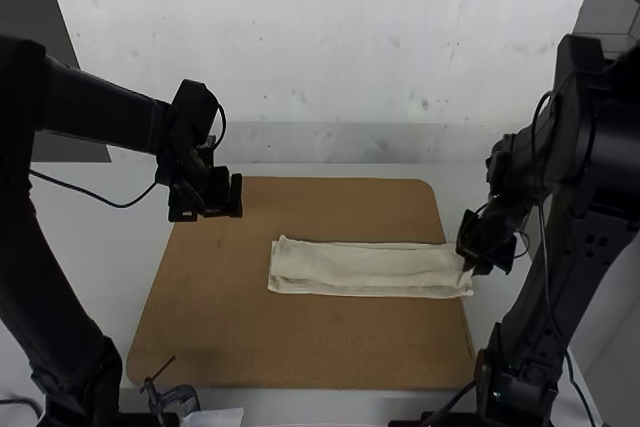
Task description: Fold the towel.
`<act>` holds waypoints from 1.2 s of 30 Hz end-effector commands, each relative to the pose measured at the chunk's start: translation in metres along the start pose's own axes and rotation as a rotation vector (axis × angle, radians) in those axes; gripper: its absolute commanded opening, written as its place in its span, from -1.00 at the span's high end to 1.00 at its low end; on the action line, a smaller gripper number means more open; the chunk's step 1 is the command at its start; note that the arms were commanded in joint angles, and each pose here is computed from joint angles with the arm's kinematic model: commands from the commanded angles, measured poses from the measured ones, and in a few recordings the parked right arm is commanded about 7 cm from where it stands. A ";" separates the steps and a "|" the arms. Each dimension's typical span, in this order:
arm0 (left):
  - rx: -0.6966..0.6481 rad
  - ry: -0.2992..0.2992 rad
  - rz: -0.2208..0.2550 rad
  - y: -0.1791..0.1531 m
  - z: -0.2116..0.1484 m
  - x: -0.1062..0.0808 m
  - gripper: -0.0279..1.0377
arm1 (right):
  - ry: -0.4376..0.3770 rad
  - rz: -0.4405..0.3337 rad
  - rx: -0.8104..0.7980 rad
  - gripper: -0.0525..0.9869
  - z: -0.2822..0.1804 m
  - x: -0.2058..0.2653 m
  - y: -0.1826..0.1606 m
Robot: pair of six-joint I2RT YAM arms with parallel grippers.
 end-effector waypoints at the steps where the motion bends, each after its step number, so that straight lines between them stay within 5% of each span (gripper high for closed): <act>1: -0.024 -0.007 0.001 0.000 -0.007 0.001 -0.91 | -0.009 -0.005 -0.109 0.87 -0.022 -0.014 0.044; 6: -0.016 -0.009 0.003 -0.005 -0.007 0.001 -0.89 | -0.013 -0.020 -0.088 0.87 -0.024 -0.012 0.042; 20: -0.051 0.012 -0.008 -0.004 -0.018 0.014 -0.89 | 0.024 -0.344 -0.049 0.87 -0.033 0.143 -0.066; 36: -0.061 0.035 -0.020 -0.015 -0.024 0.030 -0.89 | 0.005 -0.546 -0.027 0.87 -0.034 0.236 -0.152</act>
Point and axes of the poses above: each hand's point on the last joint's axis, 136 mm out from that joint toward the fingers, its own z axis out along the fingers, its own x axis along the line the jaws close on, y = z × x, the point moved 3 cm from there along -z, back along the fingers, and after that the axes turned 15 degrees about z, right-handed, at the moved point
